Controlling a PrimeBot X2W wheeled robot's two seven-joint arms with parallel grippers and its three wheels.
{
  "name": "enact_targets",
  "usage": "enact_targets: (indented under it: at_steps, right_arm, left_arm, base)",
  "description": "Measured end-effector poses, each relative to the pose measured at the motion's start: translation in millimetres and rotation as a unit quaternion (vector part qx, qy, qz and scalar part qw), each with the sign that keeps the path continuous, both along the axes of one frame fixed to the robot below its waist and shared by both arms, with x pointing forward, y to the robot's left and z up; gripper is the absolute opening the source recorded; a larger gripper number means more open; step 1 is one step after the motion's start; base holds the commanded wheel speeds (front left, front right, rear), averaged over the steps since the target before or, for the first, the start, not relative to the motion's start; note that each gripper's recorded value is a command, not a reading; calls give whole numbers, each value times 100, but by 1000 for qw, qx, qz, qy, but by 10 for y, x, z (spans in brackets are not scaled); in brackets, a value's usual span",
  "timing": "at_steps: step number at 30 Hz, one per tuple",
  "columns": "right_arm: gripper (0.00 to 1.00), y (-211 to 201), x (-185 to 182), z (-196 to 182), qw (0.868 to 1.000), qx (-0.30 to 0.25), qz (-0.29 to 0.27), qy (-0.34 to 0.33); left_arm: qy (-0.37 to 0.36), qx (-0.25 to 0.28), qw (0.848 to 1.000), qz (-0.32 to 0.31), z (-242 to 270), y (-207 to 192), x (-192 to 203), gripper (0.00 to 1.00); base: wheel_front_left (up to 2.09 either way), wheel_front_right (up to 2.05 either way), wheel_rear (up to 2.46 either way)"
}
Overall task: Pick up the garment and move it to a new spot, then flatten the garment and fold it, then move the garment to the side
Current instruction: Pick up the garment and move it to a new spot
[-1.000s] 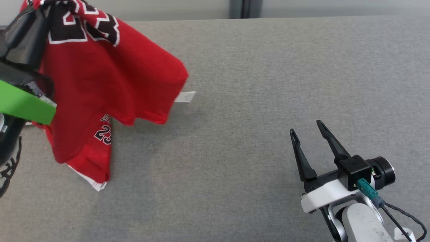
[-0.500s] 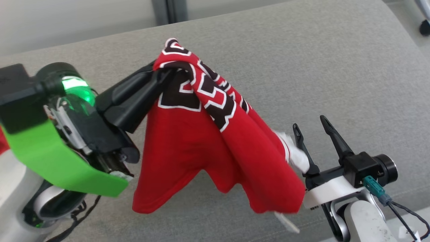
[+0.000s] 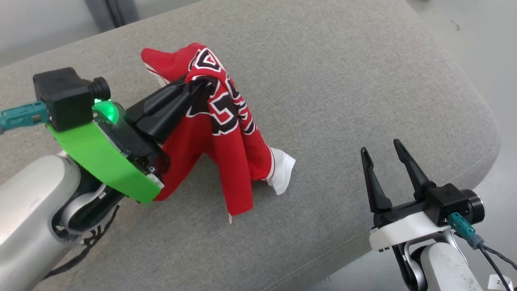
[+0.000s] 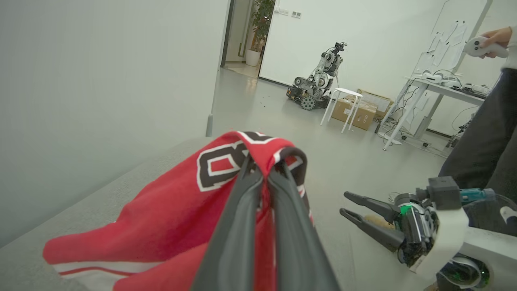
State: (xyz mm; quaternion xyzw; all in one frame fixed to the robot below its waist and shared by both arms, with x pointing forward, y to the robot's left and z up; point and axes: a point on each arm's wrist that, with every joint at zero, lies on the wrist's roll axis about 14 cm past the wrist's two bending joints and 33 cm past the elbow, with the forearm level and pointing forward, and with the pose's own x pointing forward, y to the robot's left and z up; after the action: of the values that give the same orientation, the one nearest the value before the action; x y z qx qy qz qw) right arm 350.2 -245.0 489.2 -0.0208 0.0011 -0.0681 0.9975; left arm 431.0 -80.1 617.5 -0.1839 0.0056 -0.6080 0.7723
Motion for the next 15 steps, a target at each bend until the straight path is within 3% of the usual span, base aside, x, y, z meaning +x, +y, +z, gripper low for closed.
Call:
enact_targets:
  at_steps: [6, 7, 8, 10, 15]
  right_arm:
    - [100, -4, 19, -80, 1000, 1, -2, 13]
    - [100, 8, 39, -75, 1000, 1, 1, 12]
    - [100, 24, 61, -65, 1000, 1, 4, 10]
    - [100, 53, 83, -69, 1000, 2, 9, 10]
    - [100, 87, 130, -75, 1000, 1, 16, 9]
  left_arm:
    - [36, 29, 995, 85, -565, 138, 559, 0]
    - [46, 32, 993, 99, -652, 165, 624, 7]
    - [53, 36, 991, 114, -731, 195, 683, 31]
    - [65, 50, 987, 136, -884, 256, 762, 96]
    - [91, 67, 978, 177, -1161, 362, 825, 100]
  base:
    - [0, 0, 0]
    - [0, 0, 0]
    - [0, 0, 0]
    - [0, 0, 0]
    - [0, 0, 0]
